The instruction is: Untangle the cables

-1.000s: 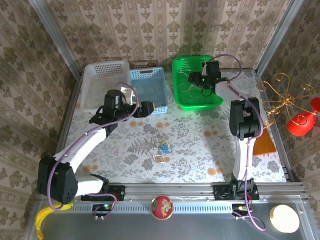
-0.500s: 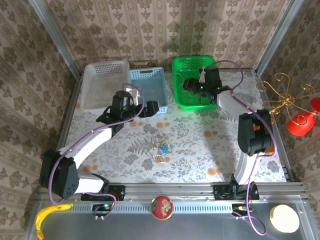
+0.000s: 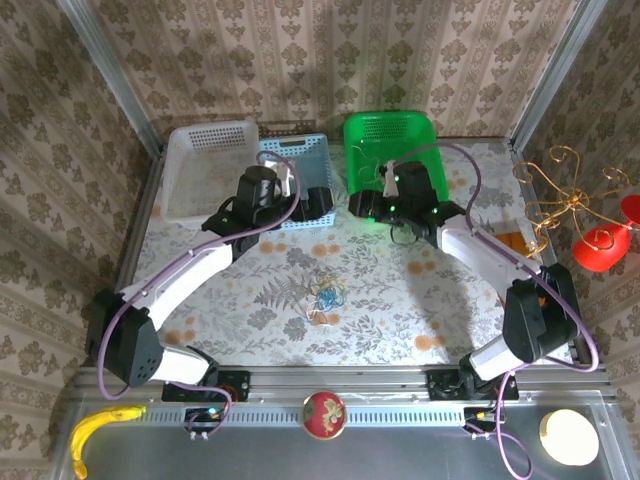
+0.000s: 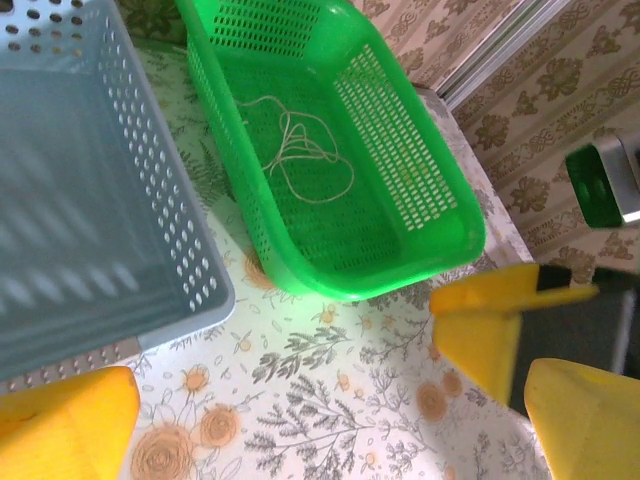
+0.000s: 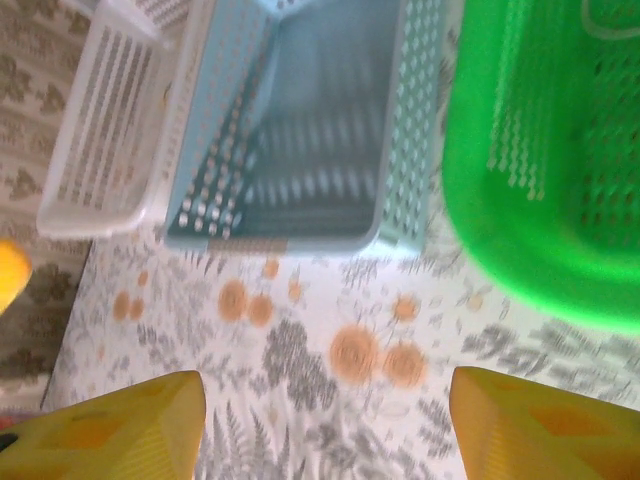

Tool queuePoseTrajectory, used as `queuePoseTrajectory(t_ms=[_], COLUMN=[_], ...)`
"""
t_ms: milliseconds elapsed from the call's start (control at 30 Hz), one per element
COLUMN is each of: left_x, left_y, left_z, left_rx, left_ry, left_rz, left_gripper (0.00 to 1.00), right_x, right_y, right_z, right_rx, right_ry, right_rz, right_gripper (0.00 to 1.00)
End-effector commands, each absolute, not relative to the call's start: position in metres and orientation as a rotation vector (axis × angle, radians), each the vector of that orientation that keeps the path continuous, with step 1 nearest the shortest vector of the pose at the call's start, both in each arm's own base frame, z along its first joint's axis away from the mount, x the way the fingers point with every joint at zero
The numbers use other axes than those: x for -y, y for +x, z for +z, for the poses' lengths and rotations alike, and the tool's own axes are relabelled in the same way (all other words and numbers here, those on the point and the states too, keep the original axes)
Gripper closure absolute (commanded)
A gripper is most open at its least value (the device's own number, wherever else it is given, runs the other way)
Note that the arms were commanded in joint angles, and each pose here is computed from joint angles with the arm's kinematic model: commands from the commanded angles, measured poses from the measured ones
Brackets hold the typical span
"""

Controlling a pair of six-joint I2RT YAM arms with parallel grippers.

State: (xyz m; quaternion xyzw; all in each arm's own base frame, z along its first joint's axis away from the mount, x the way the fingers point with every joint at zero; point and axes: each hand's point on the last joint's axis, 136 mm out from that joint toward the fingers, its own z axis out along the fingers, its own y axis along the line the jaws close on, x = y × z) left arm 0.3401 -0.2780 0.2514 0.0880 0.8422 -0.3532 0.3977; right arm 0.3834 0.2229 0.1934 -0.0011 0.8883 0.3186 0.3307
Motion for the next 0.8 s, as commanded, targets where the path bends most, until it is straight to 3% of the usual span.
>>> queuePoseTrajectory(t_ms=[0,367,767], left_x=[0.265,0.224,0.205], left_y=[0.326,0.293,0.267], left_z=[0.244,0.210,0.194], left_rx=[-2.169,-2.267,-2.265], left_ry=[0.212,0.236,0.174], left_rz=[-0.884,-0.765,-0.794], left_gripper=[0.00,0.00,0.00], right_x=[-0.231,-0.264,-0.251], right_y=[0.354,0.279,0.244], right_z=[0.176,0.112,0.073], right_rx=[-2.372,-2.488,-2.522], right_ry=[-0.040,-0.183,-0.262], right_rz=[0.803,0.769,0.755], right_gripper=[0.34,0.37,0.49])
